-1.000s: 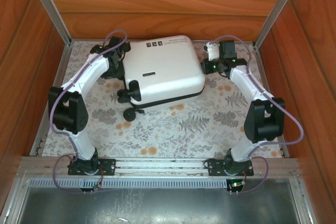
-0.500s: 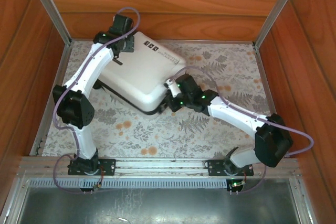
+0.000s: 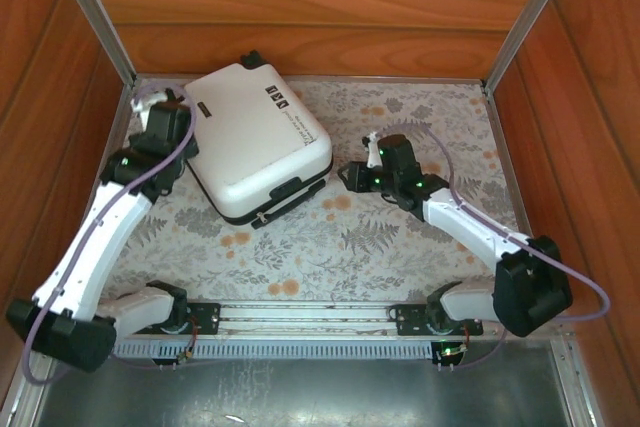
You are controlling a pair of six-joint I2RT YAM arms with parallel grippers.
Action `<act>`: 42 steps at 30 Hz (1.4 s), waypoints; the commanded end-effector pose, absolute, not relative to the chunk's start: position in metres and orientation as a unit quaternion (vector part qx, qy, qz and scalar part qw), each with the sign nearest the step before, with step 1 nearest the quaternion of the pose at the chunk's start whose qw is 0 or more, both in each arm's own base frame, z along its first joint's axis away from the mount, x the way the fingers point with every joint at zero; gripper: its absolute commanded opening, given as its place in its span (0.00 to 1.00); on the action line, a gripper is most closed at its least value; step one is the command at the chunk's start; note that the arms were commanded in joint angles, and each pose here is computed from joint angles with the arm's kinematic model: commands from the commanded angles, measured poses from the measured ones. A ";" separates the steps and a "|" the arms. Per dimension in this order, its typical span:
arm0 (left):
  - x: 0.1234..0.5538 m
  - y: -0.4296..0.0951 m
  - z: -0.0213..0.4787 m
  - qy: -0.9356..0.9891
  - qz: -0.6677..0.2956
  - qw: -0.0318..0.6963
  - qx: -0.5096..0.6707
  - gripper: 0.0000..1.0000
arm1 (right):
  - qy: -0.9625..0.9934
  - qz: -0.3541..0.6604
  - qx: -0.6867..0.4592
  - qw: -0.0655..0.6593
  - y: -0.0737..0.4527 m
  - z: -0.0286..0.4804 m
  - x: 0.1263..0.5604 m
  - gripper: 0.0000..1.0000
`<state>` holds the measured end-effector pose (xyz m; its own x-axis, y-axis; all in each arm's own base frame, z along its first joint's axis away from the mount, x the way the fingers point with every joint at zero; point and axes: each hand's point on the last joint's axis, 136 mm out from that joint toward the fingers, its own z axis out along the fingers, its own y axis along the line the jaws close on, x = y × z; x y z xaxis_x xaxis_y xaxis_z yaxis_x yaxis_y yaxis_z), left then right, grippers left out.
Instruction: Pack the luggage
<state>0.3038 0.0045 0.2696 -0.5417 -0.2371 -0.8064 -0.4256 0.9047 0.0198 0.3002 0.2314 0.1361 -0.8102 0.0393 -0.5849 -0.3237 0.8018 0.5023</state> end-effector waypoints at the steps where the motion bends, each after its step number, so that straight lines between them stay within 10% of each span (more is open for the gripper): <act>1: 0.286 0.025 0.222 0.874 0.078 0.388 -0.282 0.75 | 0.878 0.403 -0.056 0.253 0.258 0.134 0.289 0.55; 16: 0.290 -0.010 0.185 0.881 -0.062 0.366 -0.294 0.74 | 0.813 0.341 -0.325 0.344 0.332 0.127 0.222 0.57; 42: 0.269 -0.001 0.181 0.861 -0.065 0.405 -0.301 0.76 | 0.699 0.291 -0.354 0.549 0.426 0.119 0.202 0.66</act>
